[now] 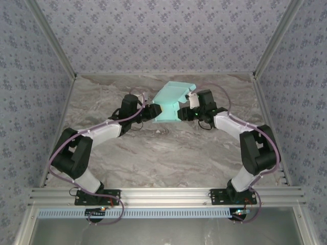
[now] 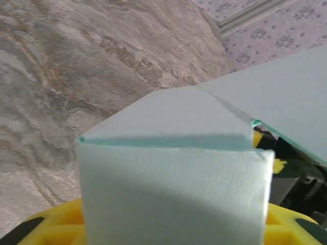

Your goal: Fold the paper box

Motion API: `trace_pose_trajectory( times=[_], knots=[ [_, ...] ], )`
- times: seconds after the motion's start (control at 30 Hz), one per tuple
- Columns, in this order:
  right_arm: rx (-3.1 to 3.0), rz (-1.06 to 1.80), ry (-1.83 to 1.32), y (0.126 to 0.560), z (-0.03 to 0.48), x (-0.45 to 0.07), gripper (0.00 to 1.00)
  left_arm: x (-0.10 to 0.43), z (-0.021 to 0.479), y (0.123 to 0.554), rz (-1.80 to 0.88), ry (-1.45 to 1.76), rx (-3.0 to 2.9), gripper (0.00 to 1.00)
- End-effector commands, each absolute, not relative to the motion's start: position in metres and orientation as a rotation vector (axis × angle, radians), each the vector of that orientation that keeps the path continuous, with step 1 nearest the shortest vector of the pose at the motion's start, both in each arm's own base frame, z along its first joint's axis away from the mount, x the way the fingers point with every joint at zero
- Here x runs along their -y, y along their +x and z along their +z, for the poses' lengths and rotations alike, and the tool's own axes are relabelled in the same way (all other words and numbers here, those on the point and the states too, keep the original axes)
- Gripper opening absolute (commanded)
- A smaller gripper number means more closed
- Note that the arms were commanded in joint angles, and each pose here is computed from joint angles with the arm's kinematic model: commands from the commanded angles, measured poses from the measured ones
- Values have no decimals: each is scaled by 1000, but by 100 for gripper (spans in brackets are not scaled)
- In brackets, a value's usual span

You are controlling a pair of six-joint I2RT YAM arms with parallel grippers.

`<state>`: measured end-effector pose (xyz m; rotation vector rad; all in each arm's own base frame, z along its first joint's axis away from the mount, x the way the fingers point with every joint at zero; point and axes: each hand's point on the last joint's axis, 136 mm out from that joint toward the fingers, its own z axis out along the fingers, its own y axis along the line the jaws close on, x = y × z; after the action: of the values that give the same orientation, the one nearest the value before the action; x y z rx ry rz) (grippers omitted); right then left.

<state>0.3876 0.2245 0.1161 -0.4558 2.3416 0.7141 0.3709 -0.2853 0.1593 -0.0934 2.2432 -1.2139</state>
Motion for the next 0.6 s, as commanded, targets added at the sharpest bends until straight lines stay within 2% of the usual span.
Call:
trace_pose_trajectory(
  times=[0.0,0.2,0.37,0.5,0.57],
  knots=[
    [-2421,620,-501,386,95,-229,40,292,203,373,-1273,1,-2123,37],
    [-2479,570,-535,388,78,-244,39,293,201,373,-1270,4,-2124,37],
    [-2533,419,-522,391,64,-240,23,293,199,372,-1280,-3,-2127,37],
    [-2513,244,-580,393,67,-251,23,292,201,371,-1277,2,-2122,37],
    [-2544,106,-486,395,62,-241,24,292,201,371,-1275,3,-2121,37]
  ],
)
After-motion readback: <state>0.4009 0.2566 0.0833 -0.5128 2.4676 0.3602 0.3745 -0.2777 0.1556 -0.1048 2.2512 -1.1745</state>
